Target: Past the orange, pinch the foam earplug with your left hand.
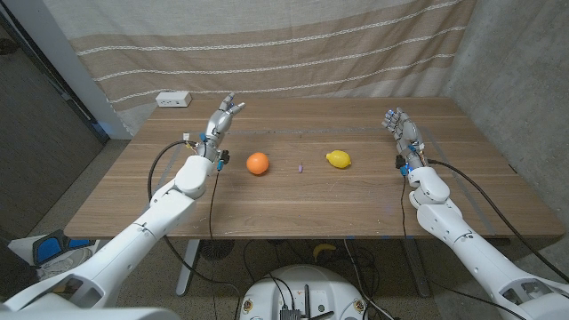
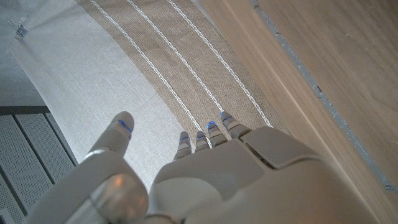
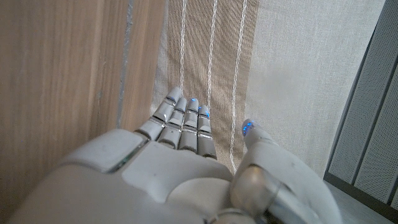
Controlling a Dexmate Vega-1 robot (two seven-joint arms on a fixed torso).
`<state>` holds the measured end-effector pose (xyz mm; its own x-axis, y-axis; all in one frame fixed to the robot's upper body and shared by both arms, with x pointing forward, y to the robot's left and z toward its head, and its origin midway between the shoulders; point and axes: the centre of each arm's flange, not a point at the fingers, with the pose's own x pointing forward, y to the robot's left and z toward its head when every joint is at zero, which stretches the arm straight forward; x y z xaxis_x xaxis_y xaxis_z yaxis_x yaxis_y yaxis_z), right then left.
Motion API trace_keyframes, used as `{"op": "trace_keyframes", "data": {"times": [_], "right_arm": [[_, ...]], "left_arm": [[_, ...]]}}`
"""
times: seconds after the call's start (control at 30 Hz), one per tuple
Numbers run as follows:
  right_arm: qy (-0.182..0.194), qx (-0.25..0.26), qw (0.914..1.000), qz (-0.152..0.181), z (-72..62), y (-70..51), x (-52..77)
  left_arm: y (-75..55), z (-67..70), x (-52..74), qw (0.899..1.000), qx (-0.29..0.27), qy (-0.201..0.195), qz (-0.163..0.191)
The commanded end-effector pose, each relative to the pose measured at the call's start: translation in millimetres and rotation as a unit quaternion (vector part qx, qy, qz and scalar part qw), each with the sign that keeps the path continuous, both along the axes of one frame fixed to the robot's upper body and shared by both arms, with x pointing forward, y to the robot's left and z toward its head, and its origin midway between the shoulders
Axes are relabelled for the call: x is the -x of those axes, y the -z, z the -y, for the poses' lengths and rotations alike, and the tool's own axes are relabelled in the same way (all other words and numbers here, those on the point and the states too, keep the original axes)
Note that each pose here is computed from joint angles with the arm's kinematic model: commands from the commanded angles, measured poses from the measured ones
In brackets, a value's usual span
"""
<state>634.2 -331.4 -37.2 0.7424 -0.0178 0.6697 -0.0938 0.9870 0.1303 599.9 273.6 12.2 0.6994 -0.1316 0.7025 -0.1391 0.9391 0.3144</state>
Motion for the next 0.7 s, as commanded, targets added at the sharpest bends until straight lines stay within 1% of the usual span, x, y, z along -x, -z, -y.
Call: {"op": "trace_keyframes", "data": {"times": [0.03, 0.4, 0.7], "right_arm": [[-0.001, -0.001, 1.0000, 0.004, -2.1, 0.0, 1.3], [-0.001, -0.003, 1.0000, 0.009, -3.1, 0.4, 2.1], [-0.001, -0.006, 0.9999, 0.014, -2.2, 1.1, 4.5]], "left_arm": [[-5.6, 9.1, 10.7, 0.997, -0.059, -0.032, 0.022], [-13.3, 21.7, 17.9, 0.992, -0.112, -0.038, 0.037], [-16.1, 30.3, 19.6, 0.987, -0.151, -0.036, 0.041]]}}
